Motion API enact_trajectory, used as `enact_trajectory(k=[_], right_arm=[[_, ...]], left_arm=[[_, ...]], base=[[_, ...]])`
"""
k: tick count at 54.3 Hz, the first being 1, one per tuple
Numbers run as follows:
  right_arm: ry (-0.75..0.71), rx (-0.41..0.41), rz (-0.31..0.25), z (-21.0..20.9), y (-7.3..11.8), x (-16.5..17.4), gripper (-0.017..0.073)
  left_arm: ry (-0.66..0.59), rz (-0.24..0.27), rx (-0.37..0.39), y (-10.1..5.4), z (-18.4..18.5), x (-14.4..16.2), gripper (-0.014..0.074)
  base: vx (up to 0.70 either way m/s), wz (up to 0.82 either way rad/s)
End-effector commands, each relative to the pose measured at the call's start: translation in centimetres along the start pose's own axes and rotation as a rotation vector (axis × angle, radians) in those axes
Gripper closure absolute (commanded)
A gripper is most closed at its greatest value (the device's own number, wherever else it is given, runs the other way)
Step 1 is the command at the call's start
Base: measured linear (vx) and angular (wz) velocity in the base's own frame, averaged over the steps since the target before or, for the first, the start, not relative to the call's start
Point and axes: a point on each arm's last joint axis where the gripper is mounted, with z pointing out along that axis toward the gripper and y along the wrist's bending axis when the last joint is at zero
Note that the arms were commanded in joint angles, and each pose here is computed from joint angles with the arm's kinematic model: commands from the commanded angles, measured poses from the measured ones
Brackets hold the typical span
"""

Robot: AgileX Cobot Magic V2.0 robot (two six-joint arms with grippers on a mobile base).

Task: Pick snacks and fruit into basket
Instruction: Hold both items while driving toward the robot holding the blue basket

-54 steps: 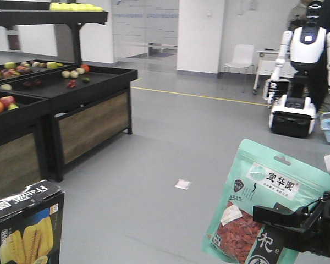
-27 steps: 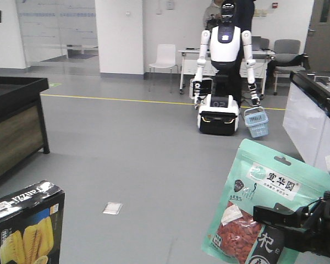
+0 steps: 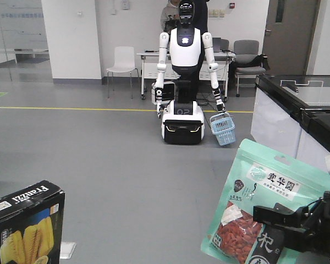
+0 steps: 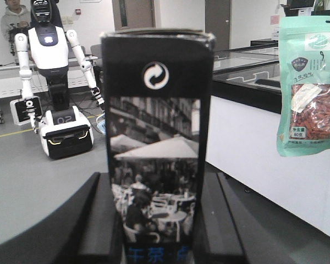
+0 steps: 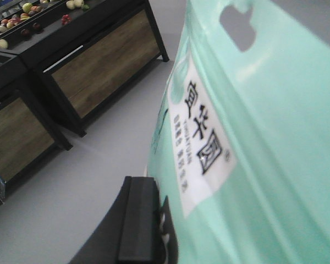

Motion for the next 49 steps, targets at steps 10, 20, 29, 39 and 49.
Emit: enact_trajectory(k=[10, 20, 29, 39, 49], right_arm=[[-0.05, 0.011, -0.037, -0.72, 0.56, -1.21, 0.057], [-0.049, 0.01, -0.037, -0.72, 0.56, -1.2, 0.057], [-0.049, 0.009, -0.037, -0.72, 0.58, -1.2, 0.057], [-0.048, 0.007, -0.037, -0.72, 0.59, -1.19, 0.057], [-0.048, 0.007, -0.037, -0.72, 0.59, -1.19, 0.057]], left_arm=[[-0.065, -0.032, 0.034, -0.27, 0.06, -1.31, 0.0591], [-0.065, -0.032, 0.034, -0.27, 0.06, -1.31, 0.0591], [-0.065, -0.032, 0.034, -0.27, 0.06, -1.31, 0.0591], [-0.065, -0.032, 0.034, -0.27, 0.06, -1.31, 0.0591], [-0.065, -0.032, 0.034, -0.27, 0.06, -1.31, 0.0591]], base=[[0.67, -0.16], [0.63, -0.11], [0.61, -0.07], [0.61, -0.07], [0.61, -0.07]])
